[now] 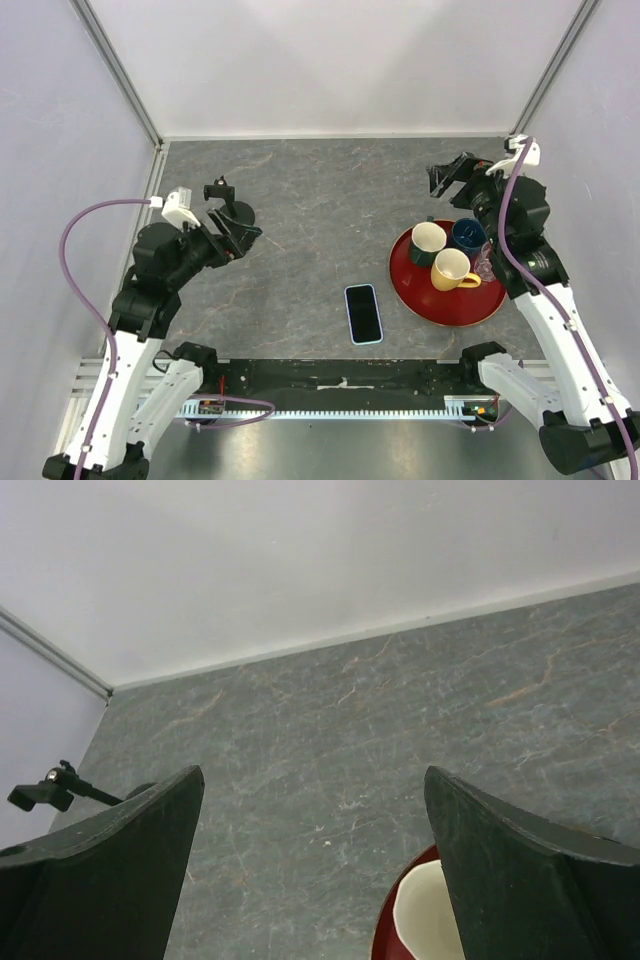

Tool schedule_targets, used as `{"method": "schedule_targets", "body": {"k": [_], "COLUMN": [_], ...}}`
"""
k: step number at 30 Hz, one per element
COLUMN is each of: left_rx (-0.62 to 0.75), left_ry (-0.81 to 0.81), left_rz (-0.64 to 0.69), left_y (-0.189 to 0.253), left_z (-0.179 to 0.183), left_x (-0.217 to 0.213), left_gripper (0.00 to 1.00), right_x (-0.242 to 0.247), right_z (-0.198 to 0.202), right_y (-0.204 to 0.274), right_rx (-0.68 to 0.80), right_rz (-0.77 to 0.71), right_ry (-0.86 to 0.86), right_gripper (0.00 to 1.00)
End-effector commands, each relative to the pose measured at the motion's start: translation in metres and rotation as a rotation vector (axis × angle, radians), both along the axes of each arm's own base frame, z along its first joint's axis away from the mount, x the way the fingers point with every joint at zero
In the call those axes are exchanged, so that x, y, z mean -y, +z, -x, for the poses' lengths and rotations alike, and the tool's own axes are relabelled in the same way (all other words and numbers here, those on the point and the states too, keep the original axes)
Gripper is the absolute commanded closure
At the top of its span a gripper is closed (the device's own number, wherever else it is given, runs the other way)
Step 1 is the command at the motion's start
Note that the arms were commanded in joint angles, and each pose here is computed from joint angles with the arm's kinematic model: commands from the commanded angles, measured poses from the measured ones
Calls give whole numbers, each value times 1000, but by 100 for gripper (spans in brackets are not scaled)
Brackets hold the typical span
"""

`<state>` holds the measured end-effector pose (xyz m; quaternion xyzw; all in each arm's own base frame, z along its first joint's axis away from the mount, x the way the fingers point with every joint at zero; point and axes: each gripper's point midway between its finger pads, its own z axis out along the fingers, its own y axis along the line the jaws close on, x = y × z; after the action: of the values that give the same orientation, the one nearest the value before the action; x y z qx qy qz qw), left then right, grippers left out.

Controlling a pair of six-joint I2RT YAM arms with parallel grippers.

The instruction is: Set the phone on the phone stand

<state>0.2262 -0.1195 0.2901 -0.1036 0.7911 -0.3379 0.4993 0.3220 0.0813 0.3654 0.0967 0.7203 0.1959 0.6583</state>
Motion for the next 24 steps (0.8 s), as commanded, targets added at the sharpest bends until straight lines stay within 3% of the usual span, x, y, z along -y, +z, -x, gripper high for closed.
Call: {"method": "schedule_targets", "body": {"k": [1, 8, 14, 17, 24], "left_rx": [-122, -255, -296, -328, -310], "left_ry": [-45, -60, 108, 267, 394], "left_rz": [-14, -52, -133, -158, 7], "left_y": [-30, -65, -87, -91, -62], "left_z": [-4, -12, -17, -19, -38], "left_x": [8, 12, -19, -47, -72], "left_gripper": [13, 18, 17, 11, 7], "right_x": [-19, -87, -175, -220, -291], "right_z": [-9, -24, -35, -32, -16], "right_y": [8, -20, -75, -97, -121], "right_rx": [28, -26, -190, -235, -265], "right_rz": [-41, -37, 94, 146, 210], "right_ry": [82, 331, 525, 602, 694], "right_gripper": [2, 2, 2, 2, 2]}}
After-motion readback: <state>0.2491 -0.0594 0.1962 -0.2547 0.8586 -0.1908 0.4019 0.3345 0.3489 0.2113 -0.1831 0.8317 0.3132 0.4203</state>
